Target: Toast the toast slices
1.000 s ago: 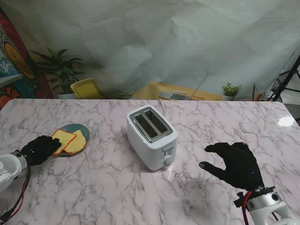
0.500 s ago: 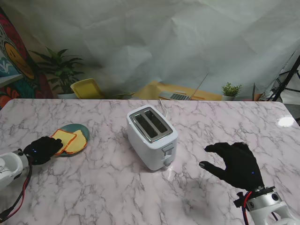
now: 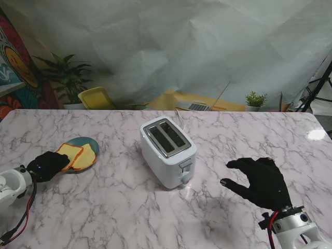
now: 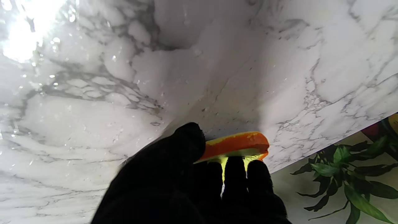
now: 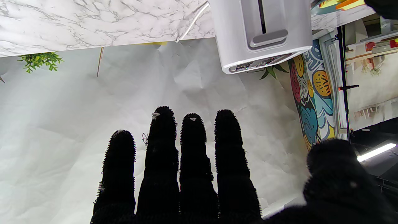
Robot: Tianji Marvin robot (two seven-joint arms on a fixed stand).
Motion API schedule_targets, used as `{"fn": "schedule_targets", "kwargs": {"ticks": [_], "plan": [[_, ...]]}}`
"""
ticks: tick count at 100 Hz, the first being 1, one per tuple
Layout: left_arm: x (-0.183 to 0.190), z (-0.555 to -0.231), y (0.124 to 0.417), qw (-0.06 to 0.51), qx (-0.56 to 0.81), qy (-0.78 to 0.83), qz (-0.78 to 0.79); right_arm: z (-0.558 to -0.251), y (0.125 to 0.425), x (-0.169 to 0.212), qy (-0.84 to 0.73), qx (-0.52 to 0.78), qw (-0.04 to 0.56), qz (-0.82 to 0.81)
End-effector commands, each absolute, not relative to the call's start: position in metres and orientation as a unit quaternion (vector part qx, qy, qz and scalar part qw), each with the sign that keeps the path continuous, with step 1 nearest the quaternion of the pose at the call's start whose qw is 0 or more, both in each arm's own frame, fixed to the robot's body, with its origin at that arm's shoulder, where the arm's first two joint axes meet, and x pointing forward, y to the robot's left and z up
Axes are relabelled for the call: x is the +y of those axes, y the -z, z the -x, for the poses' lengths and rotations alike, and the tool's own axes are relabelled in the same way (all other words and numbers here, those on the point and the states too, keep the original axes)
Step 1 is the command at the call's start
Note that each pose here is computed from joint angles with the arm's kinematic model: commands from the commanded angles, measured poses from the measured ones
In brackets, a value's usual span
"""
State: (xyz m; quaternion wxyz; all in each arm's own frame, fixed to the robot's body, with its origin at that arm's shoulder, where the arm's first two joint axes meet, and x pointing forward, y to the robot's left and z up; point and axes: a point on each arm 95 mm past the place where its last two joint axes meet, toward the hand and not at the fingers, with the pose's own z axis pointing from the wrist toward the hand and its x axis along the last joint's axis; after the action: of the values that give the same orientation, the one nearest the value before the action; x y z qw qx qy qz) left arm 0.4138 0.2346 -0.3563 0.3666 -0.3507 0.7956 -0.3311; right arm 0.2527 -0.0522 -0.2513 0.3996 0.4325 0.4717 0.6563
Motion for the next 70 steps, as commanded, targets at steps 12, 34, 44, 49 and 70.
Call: {"fn": "schedule_targets", "kwargs": {"ticks": [12, 34, 44, 49, 70], "plan": [[0.235, -0.404, 0.379, 0.342, 0.8, 0.325, 0.371, -0.252, 0.254, -0.051, -0.652, 0.476, 0.398, -0.436], [0.238, -0.405, 0.377, 0.352, 0.783, 0.345, 0.38, -0.253, 0.254, -0.051, -0.652, 0.477, 0.397, -0.435], [0.236, -0.407, 0.372, 0.356, 0.778, 0.353, 0.378, -0.252, 0.254, -0.051, -0.652, 0.477, 0.399, -0.435], [0.235, -0.407, 0.369, 0.359, 0.776, 0.358, 0.375, -0.252, 0.254, -0.051, -0.651, 0.477, 0.399, -0.435], [0.229, -0.411, 0.347, 0.376, 0.767, 0.381, 0.354, -0.253, 0.254, -0.05, -0.652, 0.479, 0.397, -0.434]]}}
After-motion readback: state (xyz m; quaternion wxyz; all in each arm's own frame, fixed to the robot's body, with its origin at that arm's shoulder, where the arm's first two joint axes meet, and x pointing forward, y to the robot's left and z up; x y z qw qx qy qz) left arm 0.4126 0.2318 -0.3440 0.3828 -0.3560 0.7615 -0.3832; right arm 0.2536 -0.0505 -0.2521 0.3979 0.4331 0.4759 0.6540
